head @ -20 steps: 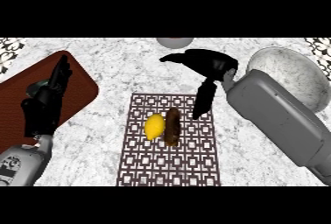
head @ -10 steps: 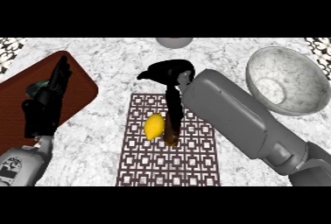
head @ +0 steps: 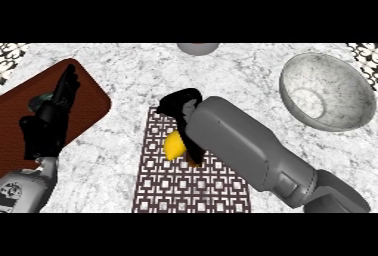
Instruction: Pick the sweet potato from the placemat and place it in the bowl
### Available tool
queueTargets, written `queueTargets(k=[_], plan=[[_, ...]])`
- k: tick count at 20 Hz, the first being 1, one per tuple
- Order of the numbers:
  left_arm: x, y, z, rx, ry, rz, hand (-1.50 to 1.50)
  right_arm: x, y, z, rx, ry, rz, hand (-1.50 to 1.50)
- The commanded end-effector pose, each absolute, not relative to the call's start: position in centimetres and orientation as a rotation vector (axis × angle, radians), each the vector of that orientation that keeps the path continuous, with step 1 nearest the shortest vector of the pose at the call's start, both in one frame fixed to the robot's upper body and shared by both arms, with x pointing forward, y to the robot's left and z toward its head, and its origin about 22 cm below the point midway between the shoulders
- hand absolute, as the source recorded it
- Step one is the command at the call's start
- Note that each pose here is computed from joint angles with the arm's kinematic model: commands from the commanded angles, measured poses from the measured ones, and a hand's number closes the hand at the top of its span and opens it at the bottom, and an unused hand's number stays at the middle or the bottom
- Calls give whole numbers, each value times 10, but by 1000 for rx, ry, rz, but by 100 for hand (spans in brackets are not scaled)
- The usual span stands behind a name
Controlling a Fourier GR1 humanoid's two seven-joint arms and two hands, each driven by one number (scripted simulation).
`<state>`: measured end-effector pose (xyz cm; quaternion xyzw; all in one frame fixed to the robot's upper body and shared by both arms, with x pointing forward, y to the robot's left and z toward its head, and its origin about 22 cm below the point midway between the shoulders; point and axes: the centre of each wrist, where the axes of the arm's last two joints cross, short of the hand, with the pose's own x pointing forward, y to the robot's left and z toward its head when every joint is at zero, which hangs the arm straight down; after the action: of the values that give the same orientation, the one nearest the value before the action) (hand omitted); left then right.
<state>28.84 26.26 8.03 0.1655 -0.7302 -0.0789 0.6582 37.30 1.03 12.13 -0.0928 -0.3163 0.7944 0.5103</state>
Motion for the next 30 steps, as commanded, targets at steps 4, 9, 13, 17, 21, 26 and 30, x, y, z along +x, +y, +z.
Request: queueTargets(k=[4,9,13,17,21,26,30], plan=[[292,259,81,371,-1654,-170,0,374,12,94,-328,-638,1931,-150],[286,263,60,399,-1662,-173,0,371,0,71,-322,-627,1939,-150],[287,251,72,378,-1661,-187,0,375,-5,67,-300,-628,1936,-150],[302,260,81,387,-1659,-168,0,360,-12,34,-291,-619,1936,-150],[285,265,88,364,-1668,-185,0,376,-26,30,-292,-622,1934,-150],[286,256,76,368,-1629,-173,0,360,-14,29,-268,-696,2047,150],[296,259,88,358,-1646,-175,0,368,-22,23,-285,-726,2033,150]])
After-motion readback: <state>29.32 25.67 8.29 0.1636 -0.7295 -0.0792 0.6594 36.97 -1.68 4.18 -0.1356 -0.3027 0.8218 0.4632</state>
